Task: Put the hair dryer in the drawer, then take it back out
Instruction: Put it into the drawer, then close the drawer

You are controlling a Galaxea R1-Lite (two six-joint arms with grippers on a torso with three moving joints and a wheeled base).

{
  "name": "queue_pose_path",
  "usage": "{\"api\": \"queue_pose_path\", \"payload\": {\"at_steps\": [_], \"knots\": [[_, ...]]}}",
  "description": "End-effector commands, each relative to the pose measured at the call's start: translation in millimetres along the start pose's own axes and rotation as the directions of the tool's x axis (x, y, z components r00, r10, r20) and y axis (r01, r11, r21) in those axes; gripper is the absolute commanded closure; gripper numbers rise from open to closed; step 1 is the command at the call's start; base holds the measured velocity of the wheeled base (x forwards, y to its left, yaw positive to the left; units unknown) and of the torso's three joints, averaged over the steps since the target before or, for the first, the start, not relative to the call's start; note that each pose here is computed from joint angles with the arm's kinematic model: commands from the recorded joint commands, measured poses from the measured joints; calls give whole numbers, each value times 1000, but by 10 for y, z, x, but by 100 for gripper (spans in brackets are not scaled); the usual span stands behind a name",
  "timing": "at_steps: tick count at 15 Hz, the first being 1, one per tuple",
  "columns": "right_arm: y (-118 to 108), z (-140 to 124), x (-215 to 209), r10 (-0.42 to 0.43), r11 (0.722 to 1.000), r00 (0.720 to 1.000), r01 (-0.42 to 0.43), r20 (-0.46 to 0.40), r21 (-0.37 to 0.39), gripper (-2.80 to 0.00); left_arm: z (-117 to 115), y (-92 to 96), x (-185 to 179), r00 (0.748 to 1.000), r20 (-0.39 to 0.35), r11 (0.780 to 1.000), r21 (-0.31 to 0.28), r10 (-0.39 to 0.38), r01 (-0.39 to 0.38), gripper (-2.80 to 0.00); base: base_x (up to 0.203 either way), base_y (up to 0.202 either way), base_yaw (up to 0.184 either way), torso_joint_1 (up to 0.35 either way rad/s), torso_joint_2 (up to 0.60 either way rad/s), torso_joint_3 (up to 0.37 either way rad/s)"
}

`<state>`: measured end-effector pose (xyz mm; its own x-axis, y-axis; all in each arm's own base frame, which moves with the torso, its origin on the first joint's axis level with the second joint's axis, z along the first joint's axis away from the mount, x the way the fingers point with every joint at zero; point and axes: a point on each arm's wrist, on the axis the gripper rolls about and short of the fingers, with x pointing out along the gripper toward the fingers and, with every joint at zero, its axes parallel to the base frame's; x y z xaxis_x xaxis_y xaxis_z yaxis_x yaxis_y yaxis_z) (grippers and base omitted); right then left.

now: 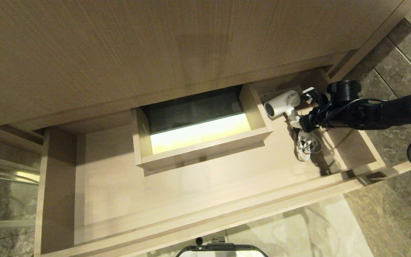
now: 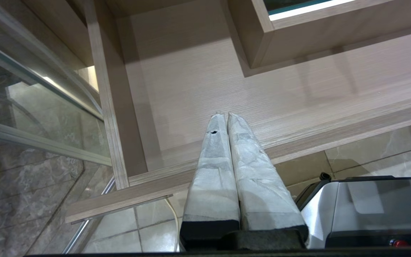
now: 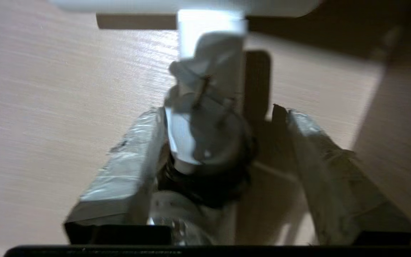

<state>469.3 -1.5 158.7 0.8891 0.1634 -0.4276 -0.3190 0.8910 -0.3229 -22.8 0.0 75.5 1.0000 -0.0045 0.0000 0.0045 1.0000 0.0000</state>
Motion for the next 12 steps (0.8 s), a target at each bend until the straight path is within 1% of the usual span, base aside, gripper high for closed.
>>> {"api": "queue_pose_path", "payload": {"at_steps": [1,3,4,6,8,10,11,12], "knots": [[-73,247,-372,-32,999,998,32,58,-9,-280,-4,0,1,1000,-2,1000,0,0,0,0,0,0,0,0,0,0],[-133,373,-765,-62,998,994,63,86,-2,-280,-4,0,1,1000,-2,1000,0,1,-1,0,0,0,0,0,0,0],[-145,398,-971,-76,997,993,76,92,2,0,-4,0,1,1000,-2,1000,0,1,-1,0,0,0,0,0,0,0],[-153,445,-1485,-109,994,988,109,112,6,0,0,0,0,1000,0,1000,0,1,-1,0,0,0,0,0,0,0],[-41,408,-2005,-116,993,989,115,97,8,0,-1,0,0,1000,0,1000,0,1,-1,0,0,0,0,0,0,0],[140,249,-2431,-106,994,992,105,61,15,0,0,0,0,1000,0,1000,0,1,-1,0,0,0,0,0,0,0],[260,118,-2643,-101,995,994,100,42,19,0,-4,0,1,1000,-2,1000,0,0,0,0,0,0,0,0,0,0],[405,-78,-2842,-95,995,995,94,11,25,0,0,0,0,1000,0,1000,0,0,0,0,0,0,0,0,0,0]]}}
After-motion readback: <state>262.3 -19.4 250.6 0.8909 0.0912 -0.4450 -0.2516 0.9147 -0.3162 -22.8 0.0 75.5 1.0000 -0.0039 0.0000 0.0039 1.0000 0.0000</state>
